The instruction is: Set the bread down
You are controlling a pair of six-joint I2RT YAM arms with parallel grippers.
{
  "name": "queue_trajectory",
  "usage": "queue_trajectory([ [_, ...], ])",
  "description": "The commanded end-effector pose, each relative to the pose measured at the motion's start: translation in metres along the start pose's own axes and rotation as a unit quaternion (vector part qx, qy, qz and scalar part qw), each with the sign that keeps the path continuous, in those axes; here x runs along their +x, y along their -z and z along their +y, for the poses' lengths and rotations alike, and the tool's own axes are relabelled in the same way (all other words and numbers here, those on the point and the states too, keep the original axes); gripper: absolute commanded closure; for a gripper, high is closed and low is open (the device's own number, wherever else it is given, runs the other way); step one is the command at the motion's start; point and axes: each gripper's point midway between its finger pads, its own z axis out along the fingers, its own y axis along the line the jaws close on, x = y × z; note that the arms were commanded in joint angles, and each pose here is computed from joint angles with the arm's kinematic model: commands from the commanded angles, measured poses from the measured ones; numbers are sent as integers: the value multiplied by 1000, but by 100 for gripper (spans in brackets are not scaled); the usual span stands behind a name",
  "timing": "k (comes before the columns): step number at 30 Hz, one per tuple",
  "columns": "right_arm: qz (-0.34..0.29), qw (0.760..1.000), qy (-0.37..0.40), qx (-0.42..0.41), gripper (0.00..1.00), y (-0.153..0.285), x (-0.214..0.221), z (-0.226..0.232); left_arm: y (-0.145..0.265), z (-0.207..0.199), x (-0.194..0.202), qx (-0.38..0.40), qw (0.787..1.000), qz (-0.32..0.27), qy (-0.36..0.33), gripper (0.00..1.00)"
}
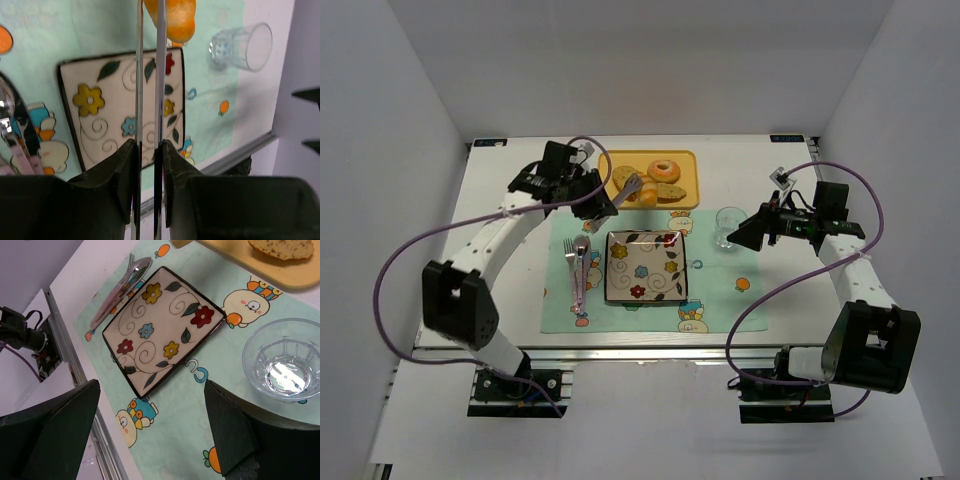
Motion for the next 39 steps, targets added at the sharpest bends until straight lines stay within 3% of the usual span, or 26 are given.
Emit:
queue_trajectory([
  [1, -4, 1000, 7, -12, 11, 3, 0, 7, 42, -22, 14, 58, 997, -29, -47, 100],
  [6, 1, 1000, 5, -16, 11, 2, -1, 4, 57, -8, 57, 65, 997, -6, -51, 100],
  [14, 7, 1000, 3, -21, 11, 1, -4, 2, 47, -5, 141, 66, 992, 88, -66, 100],
  [21, 10, 1000, 2, -23, 11, 2, -2, 4, 41, 11, 162, 30, 992, 99, -69, 100],
  [25, 11, 1000, -1, -23, 11, 2, -1, 5, 47, 15, 163, 20, 993, 88, -70, 78],
  [26, 11, 1000, -1, -23, 11, 2, 0, 5, 48, 16, 162, 17, 994, 85, -70, 67],
  [29, 12, 1000, -2, -23, 11, 2, 1, 5, 52, 18, 160, 11, 995, 72, -69, 54],
  [35, 13, 1000, -2, -24, 11, 2, 4, 6, 55, 13, 161, 27, 994, 71, -72, 46],
  [39, 14, 1000, -3, -24, 11, 2, 5, 5, 60, 9, 155, 28, 995, 60, -76, 52],
])
